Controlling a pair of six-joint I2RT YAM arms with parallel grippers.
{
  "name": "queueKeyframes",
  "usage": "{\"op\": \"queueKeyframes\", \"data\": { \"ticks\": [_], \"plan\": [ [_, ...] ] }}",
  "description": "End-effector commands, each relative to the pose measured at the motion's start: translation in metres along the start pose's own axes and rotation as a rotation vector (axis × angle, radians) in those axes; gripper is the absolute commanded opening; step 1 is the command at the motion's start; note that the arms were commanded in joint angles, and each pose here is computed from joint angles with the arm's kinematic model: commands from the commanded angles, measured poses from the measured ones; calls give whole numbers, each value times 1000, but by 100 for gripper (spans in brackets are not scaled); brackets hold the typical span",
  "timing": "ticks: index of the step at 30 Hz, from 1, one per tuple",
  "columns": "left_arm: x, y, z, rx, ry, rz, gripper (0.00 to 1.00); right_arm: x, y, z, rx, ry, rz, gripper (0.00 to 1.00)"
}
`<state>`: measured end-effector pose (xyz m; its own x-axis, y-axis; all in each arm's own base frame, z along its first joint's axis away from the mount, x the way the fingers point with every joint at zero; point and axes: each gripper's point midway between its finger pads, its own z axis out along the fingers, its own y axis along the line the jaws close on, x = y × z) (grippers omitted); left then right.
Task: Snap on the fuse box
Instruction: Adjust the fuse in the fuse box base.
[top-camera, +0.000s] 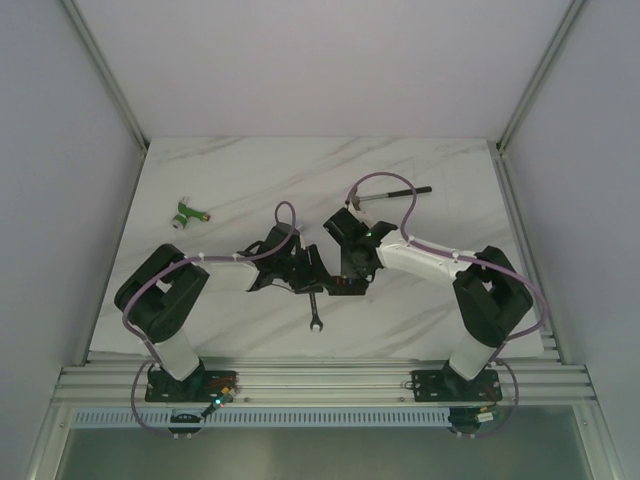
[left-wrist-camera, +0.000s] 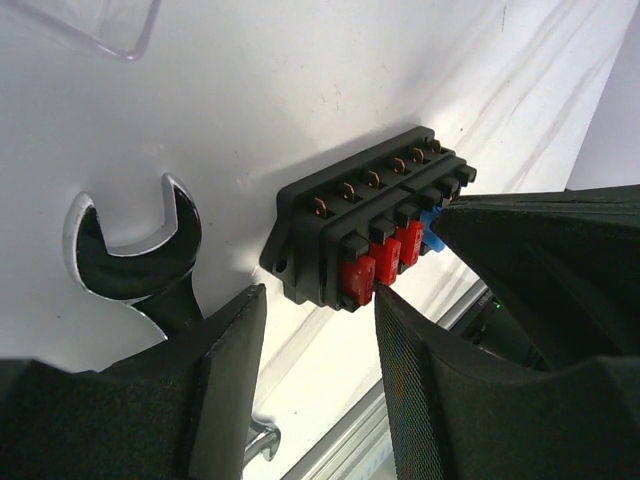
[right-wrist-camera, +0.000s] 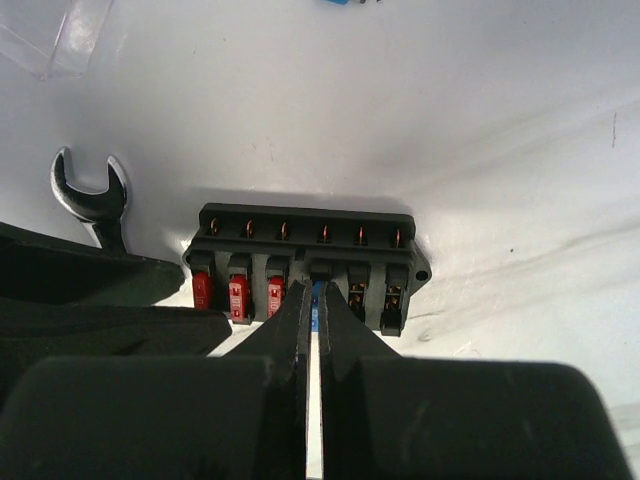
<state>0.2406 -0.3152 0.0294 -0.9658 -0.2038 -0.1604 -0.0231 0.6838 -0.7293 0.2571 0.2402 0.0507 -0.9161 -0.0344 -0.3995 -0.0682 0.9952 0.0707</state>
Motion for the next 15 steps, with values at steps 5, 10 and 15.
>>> {"op": "queueKeyframes", "data": {
  "ticks": [5, 10, 15],
  "plan": [
    [-12, -9, 1, -20, -15, 42, 56, 27, -19, 13, 23, 105, -4, 0],
    [-16, -12, 2, -26, -24, 58, 56, 28, -17, 14, 2, 116, -9, 0],
    [-9, -3, 9, -60, 2, 62, 50, 30, -18, 14, -5, 125, -13, 0]
  ]
}}
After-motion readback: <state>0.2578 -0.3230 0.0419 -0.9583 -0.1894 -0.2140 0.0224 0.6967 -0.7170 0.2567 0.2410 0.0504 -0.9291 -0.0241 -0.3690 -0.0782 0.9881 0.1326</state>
